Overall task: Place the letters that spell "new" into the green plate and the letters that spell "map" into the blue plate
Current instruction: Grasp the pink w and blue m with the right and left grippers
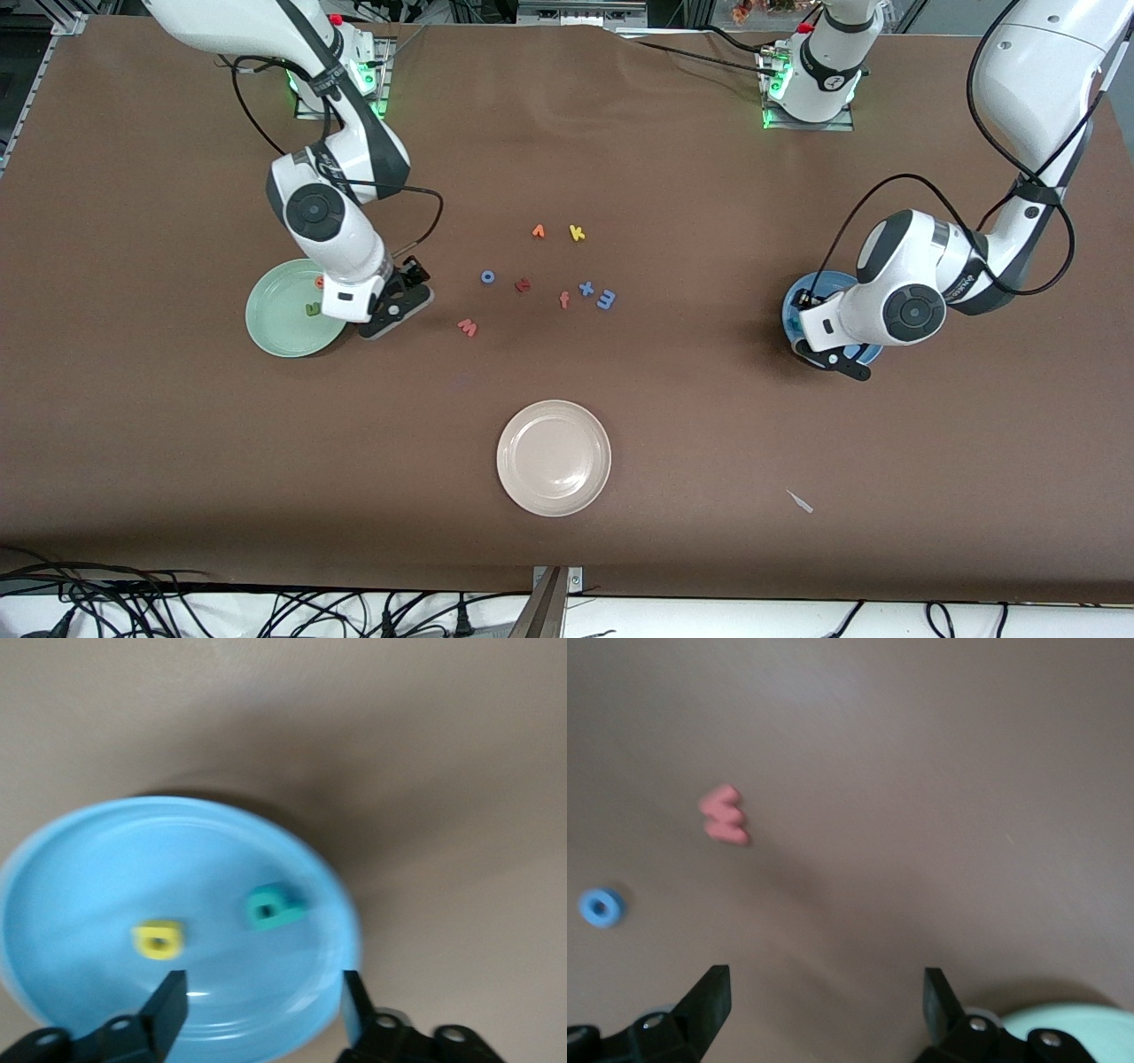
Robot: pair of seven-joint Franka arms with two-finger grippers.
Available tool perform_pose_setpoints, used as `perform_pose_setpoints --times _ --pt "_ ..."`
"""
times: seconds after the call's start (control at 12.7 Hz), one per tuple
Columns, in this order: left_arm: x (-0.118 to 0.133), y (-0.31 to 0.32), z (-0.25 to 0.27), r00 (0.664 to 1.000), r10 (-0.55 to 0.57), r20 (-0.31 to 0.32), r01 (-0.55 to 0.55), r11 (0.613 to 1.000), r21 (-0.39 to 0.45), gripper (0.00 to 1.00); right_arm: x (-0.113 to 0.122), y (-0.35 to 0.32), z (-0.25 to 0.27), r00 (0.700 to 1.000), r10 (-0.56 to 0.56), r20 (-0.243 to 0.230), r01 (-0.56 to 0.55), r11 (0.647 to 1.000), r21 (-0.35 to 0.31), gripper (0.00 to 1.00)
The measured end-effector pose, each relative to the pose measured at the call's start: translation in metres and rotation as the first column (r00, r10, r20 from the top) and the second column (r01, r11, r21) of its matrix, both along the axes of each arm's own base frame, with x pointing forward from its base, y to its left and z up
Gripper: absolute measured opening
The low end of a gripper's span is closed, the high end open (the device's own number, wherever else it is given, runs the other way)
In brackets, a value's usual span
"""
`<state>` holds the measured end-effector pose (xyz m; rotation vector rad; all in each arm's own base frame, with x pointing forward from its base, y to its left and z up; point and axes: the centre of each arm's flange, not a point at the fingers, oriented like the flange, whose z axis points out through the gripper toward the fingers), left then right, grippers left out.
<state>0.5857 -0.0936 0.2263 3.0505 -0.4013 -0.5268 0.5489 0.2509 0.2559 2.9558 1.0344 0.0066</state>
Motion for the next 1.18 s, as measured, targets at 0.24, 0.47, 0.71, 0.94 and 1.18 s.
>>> perform_pose_setpoints --times 0.24,0.47,0.71,0.94,1.18 --pt "-0.002 -0.071 0.008 0.952 0.3 0.062 -0.3 0.954 -0.011 1.0 0.004 0.033 -0.016 1.0 0.021 -0.011 -0.021 1.0 0.02 0.93" --pt "-0.018 -0.153 0.012 0.822 0.559 0.11 -0.563 0.827 -0.003 1.0 -0.001 0.055 -0.037 0.999 0.044 -0.001 -0.044 0.998 0.046 0.87" --pt "-0.039 -0.216 0.013 0.617 0.775 0.136 -0.782 0.623 -0.004 1.0 -0.003 0.063 -0.053 0.998 0.059 0.015 -0.059 0.996 0.065 0.77" --pt "-0.065 -0.269 0.013 0.42 0.898 0.133 -0.906 0.424 0.0 1.0 -0.004 0.066 -0.066 0.995 0.092 0.034 -0.094 0.994 0.058 0.74" --pt "-0.084 -0.297 -0.004 0.285 0.943 0.173 -0.958 0.288 0.011 1.0 -0.009 0.075 -0.077 0.993 0.111 0.042 -0.114 0.991 0.069 0.7"
